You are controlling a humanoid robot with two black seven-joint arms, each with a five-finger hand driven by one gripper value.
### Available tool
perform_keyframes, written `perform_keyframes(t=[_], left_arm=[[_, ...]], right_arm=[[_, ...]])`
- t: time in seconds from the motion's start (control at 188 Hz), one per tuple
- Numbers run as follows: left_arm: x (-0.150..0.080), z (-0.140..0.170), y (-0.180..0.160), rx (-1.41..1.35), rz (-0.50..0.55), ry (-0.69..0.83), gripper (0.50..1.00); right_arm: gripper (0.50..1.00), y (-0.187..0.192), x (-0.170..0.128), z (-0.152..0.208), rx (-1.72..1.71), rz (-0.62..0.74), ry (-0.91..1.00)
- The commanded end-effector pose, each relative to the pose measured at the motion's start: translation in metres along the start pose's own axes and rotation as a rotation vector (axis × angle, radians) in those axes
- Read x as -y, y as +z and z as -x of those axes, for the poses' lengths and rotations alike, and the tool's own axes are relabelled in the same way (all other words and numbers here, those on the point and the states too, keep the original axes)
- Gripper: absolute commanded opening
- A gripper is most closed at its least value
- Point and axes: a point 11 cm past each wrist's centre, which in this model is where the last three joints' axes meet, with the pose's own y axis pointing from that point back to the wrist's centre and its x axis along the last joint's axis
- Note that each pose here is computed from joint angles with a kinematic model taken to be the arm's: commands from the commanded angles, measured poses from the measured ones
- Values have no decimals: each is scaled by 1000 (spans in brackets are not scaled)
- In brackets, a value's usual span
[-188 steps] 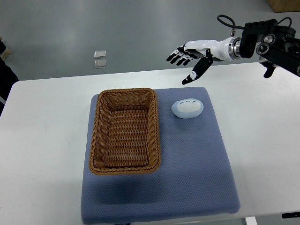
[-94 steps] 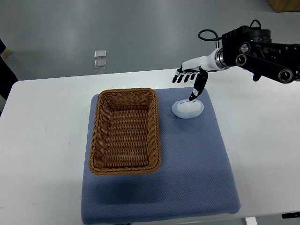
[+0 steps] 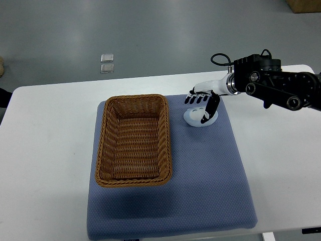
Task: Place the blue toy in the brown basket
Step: 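Lower the right hand onto the pale blue egg-shaped toy, then close the right hand fingers around the egg-shaped toy, then lift the toy with the right hand and carry it over the basket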
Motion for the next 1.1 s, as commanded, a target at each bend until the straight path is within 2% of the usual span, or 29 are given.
perform_keyframes(t=[0.0, 0.298, 0.436, 0.638, 0.749, 0.829, 1.095], left_arm=[[0, 0, 0, 2, 0, 1, 1000], [0, 0, 0, 2, 0, 1, 1000], [0, 0, 0, 2, 0, 1, 1000], [0, 0, 0, 2, 0, 1, 1000], [0, 0, 0, 2, 0, 1, 1000], [0, 0, 0, 3, -1, 1, 1000], [0, 0, 0, 3, -1, 1, 1000]], right_arm=[[862, 0, 5, 6, -3, 3, 0], [852, 2, 10, 12, -23, 9, 2], [770, 6, 13, 17, -14, 14, 14], [719, 12, 16, 25, -7, 24, 9], [588, 14, 17, 25, -23, 29, 12], [554, 13, 14, 21, -30, 29, 22], [560, 7, -19, -27, -46, 13, 79]])
